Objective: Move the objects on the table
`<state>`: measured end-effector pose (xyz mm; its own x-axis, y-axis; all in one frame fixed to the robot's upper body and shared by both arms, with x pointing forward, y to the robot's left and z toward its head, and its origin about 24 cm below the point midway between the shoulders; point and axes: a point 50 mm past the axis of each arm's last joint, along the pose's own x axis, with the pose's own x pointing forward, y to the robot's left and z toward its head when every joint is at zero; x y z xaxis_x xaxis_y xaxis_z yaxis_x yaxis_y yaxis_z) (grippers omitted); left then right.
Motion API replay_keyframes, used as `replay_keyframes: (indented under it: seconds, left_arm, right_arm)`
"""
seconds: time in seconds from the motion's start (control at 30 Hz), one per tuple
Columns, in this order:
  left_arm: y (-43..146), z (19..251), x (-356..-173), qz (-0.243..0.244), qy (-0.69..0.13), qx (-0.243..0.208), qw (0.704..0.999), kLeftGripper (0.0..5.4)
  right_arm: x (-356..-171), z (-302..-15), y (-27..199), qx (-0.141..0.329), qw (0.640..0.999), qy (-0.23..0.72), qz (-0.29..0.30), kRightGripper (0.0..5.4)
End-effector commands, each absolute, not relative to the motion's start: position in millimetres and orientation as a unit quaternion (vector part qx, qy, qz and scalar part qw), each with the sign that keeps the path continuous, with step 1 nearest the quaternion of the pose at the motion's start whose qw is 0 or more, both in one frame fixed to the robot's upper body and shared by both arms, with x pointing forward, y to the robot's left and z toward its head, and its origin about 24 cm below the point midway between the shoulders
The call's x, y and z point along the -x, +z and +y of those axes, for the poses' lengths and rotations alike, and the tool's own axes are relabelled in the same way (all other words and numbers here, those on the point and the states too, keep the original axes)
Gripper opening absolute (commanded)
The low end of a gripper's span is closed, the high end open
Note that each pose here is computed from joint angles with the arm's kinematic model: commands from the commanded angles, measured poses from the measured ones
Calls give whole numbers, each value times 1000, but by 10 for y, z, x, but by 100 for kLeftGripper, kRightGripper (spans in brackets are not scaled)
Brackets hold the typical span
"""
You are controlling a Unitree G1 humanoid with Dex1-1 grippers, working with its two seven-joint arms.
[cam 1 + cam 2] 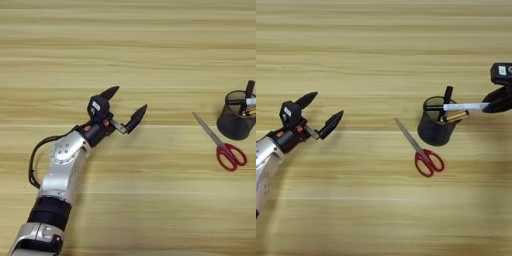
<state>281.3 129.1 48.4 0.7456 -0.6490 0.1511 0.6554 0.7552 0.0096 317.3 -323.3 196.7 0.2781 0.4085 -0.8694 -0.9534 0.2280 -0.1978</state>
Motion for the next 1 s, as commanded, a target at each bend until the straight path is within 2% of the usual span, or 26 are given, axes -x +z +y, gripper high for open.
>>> replay_keyframes:
  seconds: [0.03,0.37,0.6,0.67,1.0]
  left_arm:
    - [510,1289,-2821,-79,-350,13,933,540]
    - [508,1294,-2824,-79,-351,12,933,540]
    - [508,1291,-2821,-79,-351,12,933,540]
    - [507,1290,-2821,-79,-351,12,933,540]
    - [505,1288,-2822,-78,-351,13,933,540]
  right_arm:
    - [-3176,-3239,1982,399,689,486,360,75]
    - [-3165,-3282,1973,408,684,478,369,75]
    - [-3203,-3227,1977,402,692,483,354,75]
    - [-3210,-3219,1982,400,696,484,350,114]
    - [-3234,-3209,2058,397,710,476,333,204]
